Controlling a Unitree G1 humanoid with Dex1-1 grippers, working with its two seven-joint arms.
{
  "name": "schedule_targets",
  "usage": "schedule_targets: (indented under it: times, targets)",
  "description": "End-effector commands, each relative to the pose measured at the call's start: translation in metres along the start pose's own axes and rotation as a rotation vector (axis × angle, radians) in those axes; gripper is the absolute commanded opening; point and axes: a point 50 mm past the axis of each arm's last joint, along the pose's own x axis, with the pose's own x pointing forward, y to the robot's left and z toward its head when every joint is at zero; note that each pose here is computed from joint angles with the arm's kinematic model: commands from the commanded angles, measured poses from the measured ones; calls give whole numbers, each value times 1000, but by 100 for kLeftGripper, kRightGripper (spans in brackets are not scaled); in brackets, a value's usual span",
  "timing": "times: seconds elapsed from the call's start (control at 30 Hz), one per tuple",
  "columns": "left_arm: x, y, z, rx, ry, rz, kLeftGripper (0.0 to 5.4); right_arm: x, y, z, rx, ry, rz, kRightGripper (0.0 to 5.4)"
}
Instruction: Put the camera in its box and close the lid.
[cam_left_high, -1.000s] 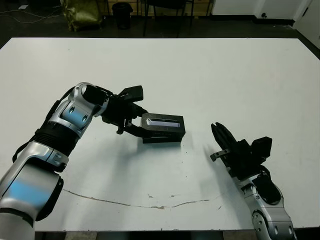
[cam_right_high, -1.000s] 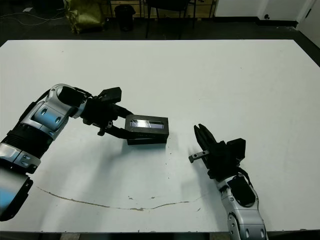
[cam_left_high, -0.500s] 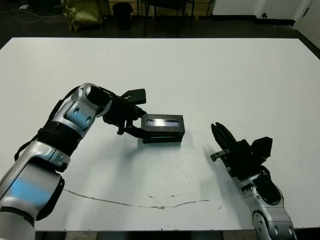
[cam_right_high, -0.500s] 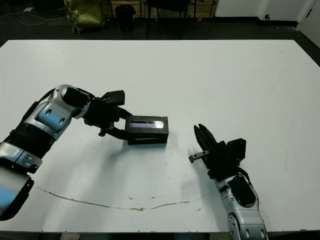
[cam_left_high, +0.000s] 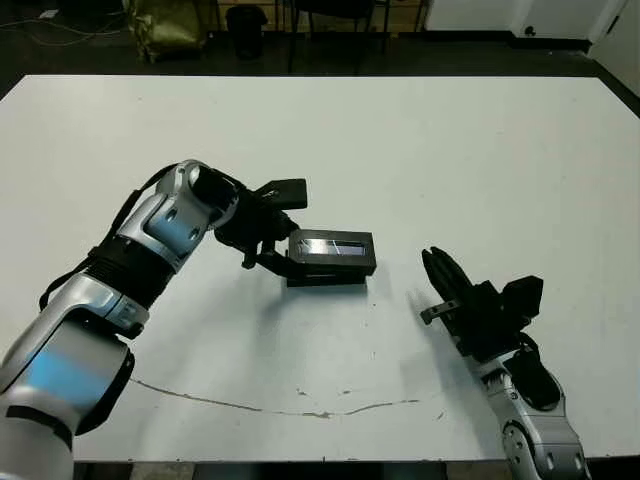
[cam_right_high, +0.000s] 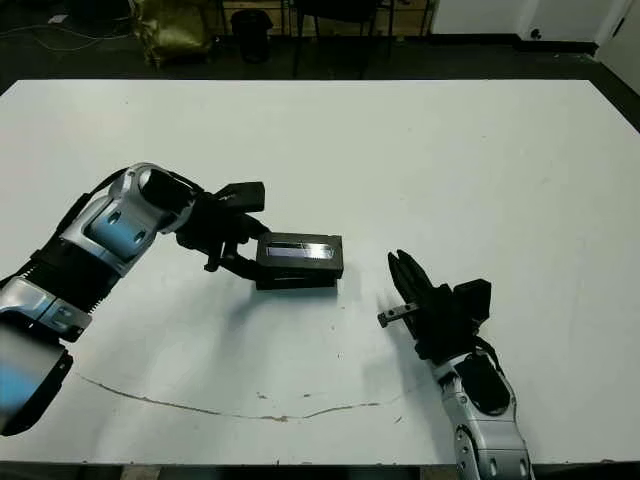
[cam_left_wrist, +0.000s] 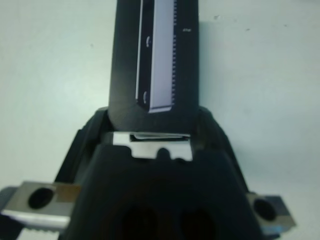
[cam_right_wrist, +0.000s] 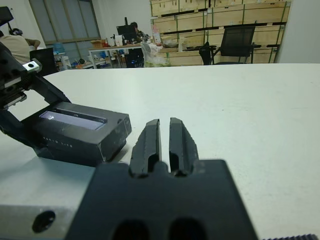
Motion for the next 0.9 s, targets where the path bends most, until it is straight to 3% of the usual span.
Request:
schedule_targets:
  times: [0.03, 0.9]
  targets:
    - [1, 0, -1, -8, 22, -13, 243, -3, -1, -4, -6, 25, -4, 0]
    - [-5, 4, -6, -8, 136, 50, 243, -7, 2, -3, -3, 64, -23, 0]
